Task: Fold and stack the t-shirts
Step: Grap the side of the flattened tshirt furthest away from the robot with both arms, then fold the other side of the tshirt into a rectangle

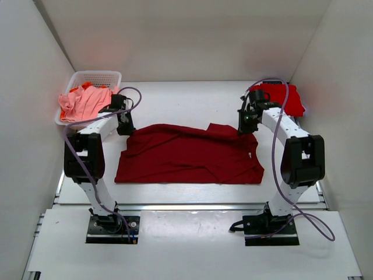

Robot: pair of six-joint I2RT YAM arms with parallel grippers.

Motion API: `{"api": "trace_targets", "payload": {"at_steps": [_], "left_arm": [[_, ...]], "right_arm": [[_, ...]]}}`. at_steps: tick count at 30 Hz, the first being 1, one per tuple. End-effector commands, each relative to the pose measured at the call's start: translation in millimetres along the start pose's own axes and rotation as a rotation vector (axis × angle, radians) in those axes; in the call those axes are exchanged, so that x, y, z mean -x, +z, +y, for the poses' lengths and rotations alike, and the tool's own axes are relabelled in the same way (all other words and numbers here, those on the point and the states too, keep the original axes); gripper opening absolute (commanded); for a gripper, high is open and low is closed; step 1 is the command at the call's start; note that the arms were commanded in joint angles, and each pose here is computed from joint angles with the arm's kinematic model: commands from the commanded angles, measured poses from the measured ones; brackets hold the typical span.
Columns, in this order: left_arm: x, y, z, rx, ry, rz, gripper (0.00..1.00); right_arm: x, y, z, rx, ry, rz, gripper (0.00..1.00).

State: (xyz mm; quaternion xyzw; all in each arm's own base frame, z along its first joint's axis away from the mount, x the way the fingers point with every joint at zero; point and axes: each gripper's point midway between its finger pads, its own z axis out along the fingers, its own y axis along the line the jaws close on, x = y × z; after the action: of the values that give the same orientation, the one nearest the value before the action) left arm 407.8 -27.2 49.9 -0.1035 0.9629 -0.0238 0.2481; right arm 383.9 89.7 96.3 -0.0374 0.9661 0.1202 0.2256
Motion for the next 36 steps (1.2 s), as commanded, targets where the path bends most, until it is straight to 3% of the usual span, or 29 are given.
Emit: {"api": "trace_targets", "payload": {"at_steps": [1, 10, 21, 29, 36], "left_arm": [[34, -32, -12, -0.065, -0.01, -0.145, 0.0], [60, -73, -18, -0.104, -0.008, -0.305, 0.0], [91, -68, -25, -0.097, 0.005, -0.372, 0.0], [63, -64, -8, -0.051, 0.002, -0.376, 0.02], [36, -73, 0, -0.023, 0.023, -0.465, 0.08]], "right_arm": [[15, -13, -1, 0.008, -0.013, -0.11, 0.01], [-3, -14, 0, 0.016, 0.009, -0.118, 0.0], [-11, -11, -3, 0.026, 0.005, -0.108, 0.0], [-19, -10, -2, 0.028, 0.001, -0.104, 0.0], [-32, -14, -4, 0.032, 0.006, -0.105, 0.01]]}}
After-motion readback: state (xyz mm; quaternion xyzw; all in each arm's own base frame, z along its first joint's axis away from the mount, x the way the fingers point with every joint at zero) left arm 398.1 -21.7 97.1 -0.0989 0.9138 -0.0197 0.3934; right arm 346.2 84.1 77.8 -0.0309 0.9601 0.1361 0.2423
